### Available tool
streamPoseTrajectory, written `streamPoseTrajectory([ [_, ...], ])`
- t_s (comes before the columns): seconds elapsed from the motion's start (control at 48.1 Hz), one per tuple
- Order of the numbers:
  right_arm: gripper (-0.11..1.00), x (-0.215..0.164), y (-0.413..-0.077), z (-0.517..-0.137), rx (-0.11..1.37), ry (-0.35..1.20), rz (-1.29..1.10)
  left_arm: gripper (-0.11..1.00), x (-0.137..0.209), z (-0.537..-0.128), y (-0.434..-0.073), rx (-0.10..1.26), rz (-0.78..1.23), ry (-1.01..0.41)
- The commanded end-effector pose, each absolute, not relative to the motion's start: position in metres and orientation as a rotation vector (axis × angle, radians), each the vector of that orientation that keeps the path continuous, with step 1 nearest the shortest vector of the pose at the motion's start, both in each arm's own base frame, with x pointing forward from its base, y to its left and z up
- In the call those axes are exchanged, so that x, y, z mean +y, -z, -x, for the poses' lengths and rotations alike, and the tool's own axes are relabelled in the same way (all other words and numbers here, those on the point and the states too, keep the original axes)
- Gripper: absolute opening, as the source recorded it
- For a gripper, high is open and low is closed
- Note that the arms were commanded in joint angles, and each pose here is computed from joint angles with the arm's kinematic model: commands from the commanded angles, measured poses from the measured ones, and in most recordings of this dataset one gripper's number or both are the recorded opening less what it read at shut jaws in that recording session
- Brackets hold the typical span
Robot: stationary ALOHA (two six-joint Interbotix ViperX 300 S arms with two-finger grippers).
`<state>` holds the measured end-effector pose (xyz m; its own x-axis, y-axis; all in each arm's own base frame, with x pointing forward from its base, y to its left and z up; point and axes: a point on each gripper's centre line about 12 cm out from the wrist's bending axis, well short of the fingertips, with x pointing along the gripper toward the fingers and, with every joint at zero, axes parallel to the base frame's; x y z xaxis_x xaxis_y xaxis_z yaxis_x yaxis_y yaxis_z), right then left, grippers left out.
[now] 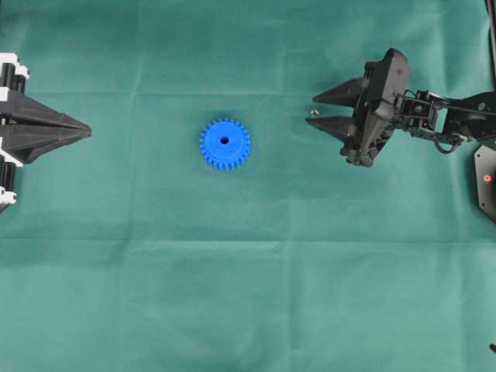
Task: Insert the shaft placed at a random location into the center hole of the medium gear at another random location.
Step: 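Lower the right gripper around the shaft and close on it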
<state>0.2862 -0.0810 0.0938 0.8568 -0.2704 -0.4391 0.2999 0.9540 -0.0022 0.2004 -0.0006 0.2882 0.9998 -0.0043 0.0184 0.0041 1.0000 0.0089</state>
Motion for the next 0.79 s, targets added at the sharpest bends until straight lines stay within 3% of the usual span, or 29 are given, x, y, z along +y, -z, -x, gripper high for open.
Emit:
streamPoseTrajectory([
  [0.0, 0.28, -0.082, -0.1, -0.292, 0.425, 0.295, -0.049, 0.0, -0.001, -0.202, -0.294, -0.034, -0.012, 0.006],
  [0.083, 0.13, -0.081, -0.1, -0.291, 0.426, 0.289, -0.046, 0.0, -0.001, -0.202, -0.295, -0.037, -0.012, 0.006],
  [0.416, 0.13, -0.08, -0.103, -0.292, 0.42, 0.284, -0.046, 0.0, -0.001, -0.202, -0.294, -0.035, -0.01, 0.006],
  [0.769, 0.13, -0.077, -0.152, -0.29, 0.402, 0.271, -0.051, 0.0, -0.001, -0.202, -0.295, -0.035, -0.009, 0.006],
])
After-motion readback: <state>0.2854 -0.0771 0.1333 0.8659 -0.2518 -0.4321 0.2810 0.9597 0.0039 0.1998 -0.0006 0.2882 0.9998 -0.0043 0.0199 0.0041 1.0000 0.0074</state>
